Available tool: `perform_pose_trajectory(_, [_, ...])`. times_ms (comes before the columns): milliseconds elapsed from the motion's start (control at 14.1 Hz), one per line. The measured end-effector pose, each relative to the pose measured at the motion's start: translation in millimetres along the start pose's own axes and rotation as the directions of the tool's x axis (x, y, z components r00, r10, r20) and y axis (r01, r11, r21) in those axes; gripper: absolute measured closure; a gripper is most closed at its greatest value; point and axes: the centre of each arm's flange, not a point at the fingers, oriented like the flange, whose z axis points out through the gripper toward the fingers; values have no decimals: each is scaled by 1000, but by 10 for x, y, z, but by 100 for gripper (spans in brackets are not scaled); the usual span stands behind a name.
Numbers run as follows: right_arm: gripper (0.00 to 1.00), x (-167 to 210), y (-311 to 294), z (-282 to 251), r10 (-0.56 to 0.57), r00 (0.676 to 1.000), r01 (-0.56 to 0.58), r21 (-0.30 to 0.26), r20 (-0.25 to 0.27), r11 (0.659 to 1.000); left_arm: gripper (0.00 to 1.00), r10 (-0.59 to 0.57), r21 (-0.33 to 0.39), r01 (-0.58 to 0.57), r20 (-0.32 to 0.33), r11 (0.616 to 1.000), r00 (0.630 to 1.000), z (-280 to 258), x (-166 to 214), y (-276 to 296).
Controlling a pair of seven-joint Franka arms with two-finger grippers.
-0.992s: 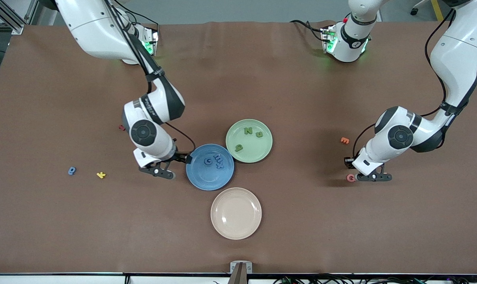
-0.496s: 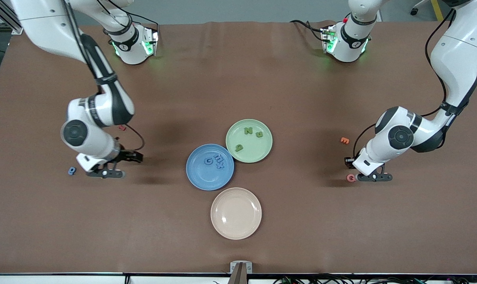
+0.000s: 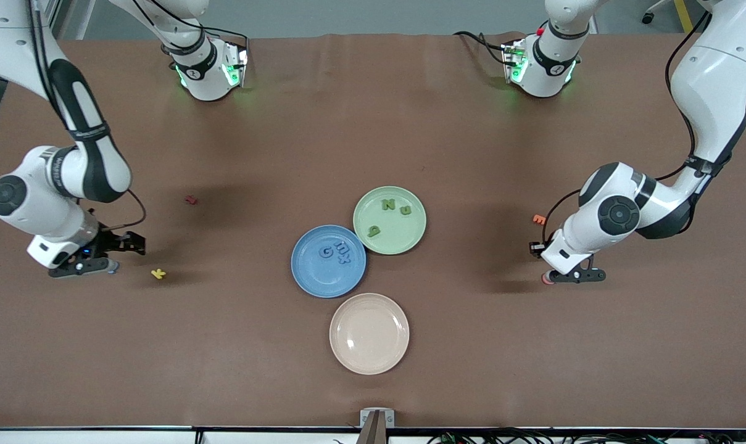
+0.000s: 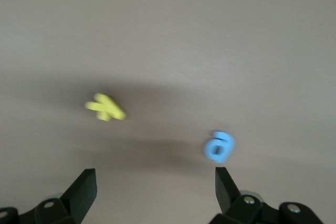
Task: Sort letters by color into matching plates
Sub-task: 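Release the c on the blue plate and reach the right gripper back, then carry the green B to the green plate while the right grasps blue a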
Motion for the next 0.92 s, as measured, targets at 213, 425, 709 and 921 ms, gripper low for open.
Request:
perform_pose_trajectory(213, [0, -62, 200, 195, -46, 999, 46, -5, -11, 999, 74, -72, -7, 72, -12, 997, 997, -219, -125, 556])
perform_pose_trajectory(425, [0, -6, 227, 336, -66, 998, 66, -1, -10, 998, 74, -133, -7, 133, -17, 991, 991, -244, -381, 1260])
perform_pose_trajectory(709, [2, 41, 333, 515, -70, 998, 70, 4, -4, 998, 74, -198, -9, 198, -47, 980, 979, -284, -745, 2224])
perform_pose_trajectory(921, [3, 42, 503, 649, -72, 997, 72, 5, -1, 997, 74, -232, 3, 233, -67, 973, 970, -154, -882, 2780])
